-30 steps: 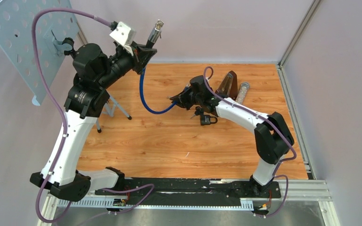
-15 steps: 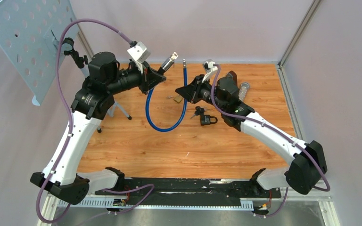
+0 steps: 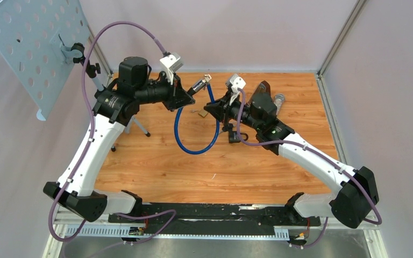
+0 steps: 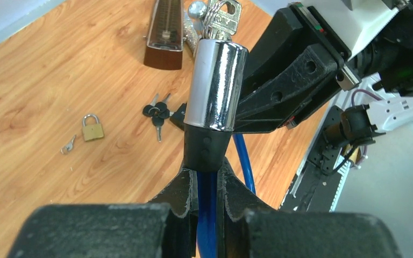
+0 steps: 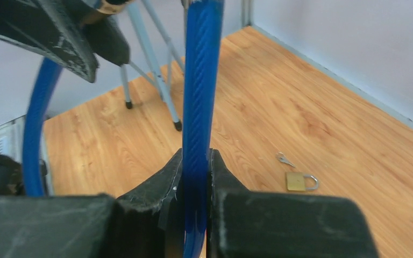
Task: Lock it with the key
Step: Lock the lock.
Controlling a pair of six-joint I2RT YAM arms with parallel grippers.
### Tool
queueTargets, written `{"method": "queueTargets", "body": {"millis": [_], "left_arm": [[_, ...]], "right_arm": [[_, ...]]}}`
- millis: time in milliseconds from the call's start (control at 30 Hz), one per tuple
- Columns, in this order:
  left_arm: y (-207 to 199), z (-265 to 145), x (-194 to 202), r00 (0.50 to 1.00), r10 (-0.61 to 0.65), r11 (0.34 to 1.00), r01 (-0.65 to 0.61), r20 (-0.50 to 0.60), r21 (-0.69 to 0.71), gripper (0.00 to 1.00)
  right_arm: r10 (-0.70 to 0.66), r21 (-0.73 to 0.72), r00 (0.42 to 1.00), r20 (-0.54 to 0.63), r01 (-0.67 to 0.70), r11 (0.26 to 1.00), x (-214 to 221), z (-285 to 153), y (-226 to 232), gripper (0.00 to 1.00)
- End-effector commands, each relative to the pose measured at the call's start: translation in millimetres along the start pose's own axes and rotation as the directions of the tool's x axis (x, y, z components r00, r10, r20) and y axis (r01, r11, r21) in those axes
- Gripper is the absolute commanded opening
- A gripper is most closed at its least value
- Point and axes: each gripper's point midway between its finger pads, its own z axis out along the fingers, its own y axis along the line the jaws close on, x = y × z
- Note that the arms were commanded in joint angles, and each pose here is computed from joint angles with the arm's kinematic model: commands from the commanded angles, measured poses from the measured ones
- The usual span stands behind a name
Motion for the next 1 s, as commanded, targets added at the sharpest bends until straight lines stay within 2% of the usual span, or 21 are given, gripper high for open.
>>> {"method": "queueTargets", "body": {"millis": [0,200,367,600,700,767,900,967], "left_arm": [[18.3,-5.3,-28.2,0.996,-0.026,0.993,0.035,0.086,-0.112,0.00],[29.6,-5.8,-32.4,0.992,-0.054,0.982,0.074,0.114,-0.173,0.00],[28.6,-4.8,-35.5,0.991,-0.058,0.983,0.077,0.118,-0.165,0.00],[36.4,-16.9,-47.7,0.984,-0.038,0.966,0.080,0.173,-0.245,0.00],[24.0,-25.3,-57.7,0.975,0.037,0.977,0.011,0.218,-0.213,0.00],[19.1,-28.4,-59.9,0.969,0.060,0.980,-0.010,0.242,-0.201,0.00],[19.0,-26.7,-57.8,0.972,0.044,0.981,0.002,0.233,-0.195,0.00],[18.7,-24.3,-57.7,0.973,0.037,0.983,0.006,0.227,-0.185,0.00]], "right_arm": [[-0.052,0.110,0.991,0.122,0.039,0.993,-34.7,-4.7,-11.8,0.00],[-0.053,0.075,0.991,0.119,0.044,0.996,-32.7,-4.0,-5.5,0.00],[-0.077,0.003,0.991,0.105,0.077,0.997,-28.8,-3.4,7.3,0.00],[0.017,0.201,0.998,0.067,-0.030,0.979,-7.9,-4.3,-28.0,0.00],[0.082,0.307,0.995,0.055,-0.095,0.947,-0.1,-5.6,-46.7,0.00],[0.063,0.251,0.997,0.041,-0.071,0.965,-1.7,-3.5,-37.1,0.00],[-0.006,0.088,0.995,0.104,-0.003,0.996,-17.3,-7.3,-6.2,0.00],[-0.030,0.043,0.996,0.081,0.026,0.999,-14.9,-4.6,0.3,0.00]]}}
